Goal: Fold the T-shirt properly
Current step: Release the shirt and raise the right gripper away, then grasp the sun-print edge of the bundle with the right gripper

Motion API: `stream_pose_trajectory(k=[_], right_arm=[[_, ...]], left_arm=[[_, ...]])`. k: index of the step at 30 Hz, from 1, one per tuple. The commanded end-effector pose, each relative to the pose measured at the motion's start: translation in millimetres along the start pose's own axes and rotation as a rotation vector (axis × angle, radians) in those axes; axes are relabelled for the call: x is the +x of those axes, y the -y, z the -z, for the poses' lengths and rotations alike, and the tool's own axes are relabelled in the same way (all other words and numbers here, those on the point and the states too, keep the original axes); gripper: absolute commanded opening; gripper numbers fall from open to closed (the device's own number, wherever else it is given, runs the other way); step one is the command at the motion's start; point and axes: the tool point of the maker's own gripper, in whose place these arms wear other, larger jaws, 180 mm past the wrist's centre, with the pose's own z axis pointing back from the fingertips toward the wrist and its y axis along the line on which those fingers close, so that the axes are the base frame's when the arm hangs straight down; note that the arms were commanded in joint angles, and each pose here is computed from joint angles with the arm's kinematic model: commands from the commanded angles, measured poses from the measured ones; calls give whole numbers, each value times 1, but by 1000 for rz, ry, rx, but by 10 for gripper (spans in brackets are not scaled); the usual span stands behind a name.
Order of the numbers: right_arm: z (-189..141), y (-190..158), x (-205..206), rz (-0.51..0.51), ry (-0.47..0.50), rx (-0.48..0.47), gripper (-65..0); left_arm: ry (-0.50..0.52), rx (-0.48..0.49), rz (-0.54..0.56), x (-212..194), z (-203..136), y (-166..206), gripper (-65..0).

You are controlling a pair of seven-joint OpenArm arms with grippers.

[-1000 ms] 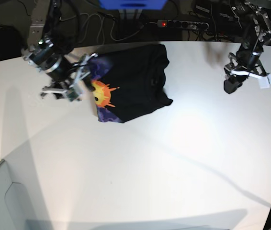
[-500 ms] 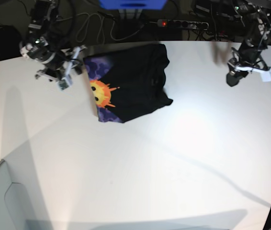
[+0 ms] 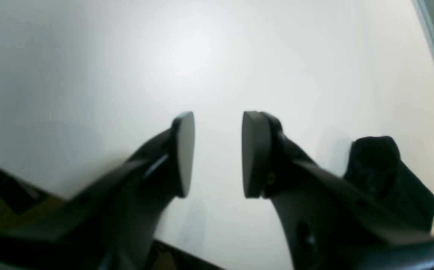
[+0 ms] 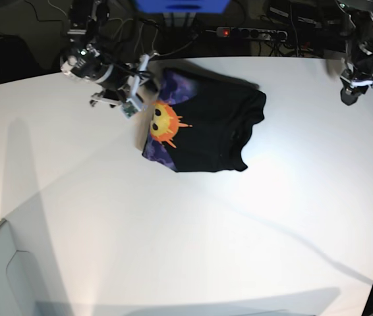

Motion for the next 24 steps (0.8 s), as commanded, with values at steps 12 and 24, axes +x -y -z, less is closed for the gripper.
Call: stream_pose_trajectory(k=[12, 24], right_arm=[[-44, 15, 84, -111, 235, -123, -217], [12, -27, 114, -69, 213, 26, -215]], left_arm=[[28, -25, 32, 11, -3, 9, -442], [30, -20, 30, 12, -3, 7, -442]])
